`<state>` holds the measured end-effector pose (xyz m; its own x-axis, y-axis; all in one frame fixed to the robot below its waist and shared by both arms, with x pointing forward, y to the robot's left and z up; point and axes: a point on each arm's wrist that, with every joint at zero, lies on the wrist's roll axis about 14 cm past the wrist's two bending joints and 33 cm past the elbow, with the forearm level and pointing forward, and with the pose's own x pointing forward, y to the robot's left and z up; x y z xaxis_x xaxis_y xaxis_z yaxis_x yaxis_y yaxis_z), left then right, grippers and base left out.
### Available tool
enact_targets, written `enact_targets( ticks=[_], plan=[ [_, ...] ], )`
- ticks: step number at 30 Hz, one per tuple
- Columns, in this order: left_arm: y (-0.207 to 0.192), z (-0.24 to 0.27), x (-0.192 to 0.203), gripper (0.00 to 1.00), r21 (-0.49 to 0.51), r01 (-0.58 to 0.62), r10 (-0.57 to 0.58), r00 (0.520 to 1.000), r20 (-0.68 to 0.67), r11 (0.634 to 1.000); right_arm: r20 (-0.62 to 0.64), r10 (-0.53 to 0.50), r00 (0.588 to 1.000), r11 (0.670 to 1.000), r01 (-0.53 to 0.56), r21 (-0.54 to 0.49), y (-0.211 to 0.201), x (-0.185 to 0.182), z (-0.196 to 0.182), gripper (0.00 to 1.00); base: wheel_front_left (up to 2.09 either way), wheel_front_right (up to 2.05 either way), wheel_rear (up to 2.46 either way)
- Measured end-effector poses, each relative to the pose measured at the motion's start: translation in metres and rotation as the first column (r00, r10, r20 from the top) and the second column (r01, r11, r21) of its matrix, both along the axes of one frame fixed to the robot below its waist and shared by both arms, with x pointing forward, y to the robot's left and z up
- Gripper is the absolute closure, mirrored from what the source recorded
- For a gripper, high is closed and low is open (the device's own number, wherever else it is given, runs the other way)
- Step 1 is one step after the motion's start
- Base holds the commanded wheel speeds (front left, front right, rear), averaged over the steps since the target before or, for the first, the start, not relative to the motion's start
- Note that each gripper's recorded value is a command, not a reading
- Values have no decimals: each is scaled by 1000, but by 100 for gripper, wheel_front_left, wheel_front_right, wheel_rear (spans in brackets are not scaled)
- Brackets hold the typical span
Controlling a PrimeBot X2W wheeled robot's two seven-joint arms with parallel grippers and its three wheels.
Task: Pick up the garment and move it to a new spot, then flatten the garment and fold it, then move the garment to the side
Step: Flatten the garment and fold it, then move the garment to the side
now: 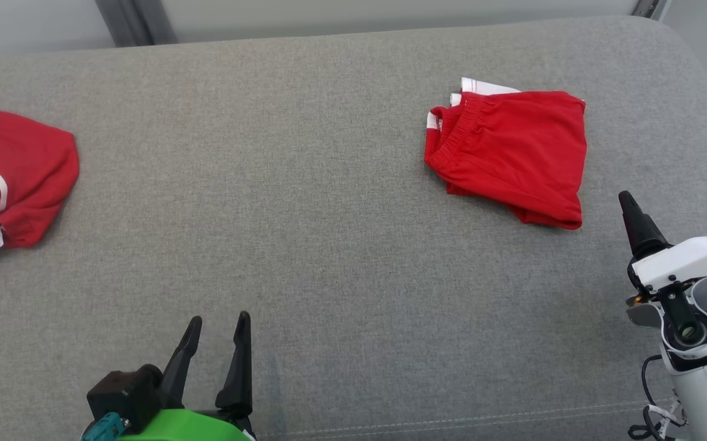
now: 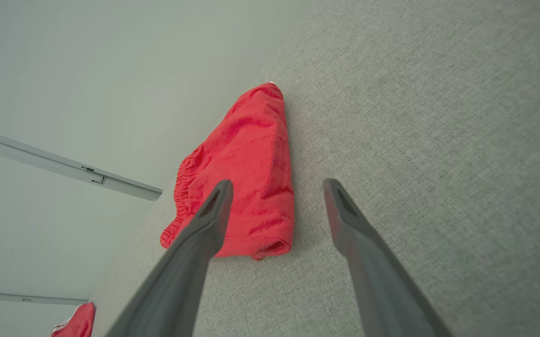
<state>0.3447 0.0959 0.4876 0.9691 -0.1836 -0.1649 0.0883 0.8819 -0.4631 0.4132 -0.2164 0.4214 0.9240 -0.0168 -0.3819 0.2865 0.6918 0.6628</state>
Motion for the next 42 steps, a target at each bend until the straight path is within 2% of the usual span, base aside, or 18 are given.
enact_targets(
  ticks=[5, 11, 25, 34, 42],
  plan=[
    [0, -7, 2, 0, 9, 6, -6, 1000, -27, 1000, -26, -7, 1000, 999, 8, 41, -1, 11, -8, 0, 0, 0, 0],
    [4, -14, 1, 0, 26, -8, 10, 998, -55, 1000, -51, -11, 999, 999, 13, 41, -8, 28, -17, 0, 0, 0, 0],
    [34, -21, -2, 0, 53, -111, 115, 990, -82, 992, -134, 78, 988, 993, -64, 103, 32, 60, -47, 0, 0, 0, 0],
    [40, -29, -1, 0, 63, -132, 138, 984, -108, 989, -156, 44, 987, 995, -30, 91, 18, 72, -57, 0, 0, 0, 0],
    [39, -29, 6, 0, 62, -129, 135, 985, -104, 990, -156, 69, 985, 994, -54, 98, 26, 84, -58, 0, 0, 0, 0]
  ],
)
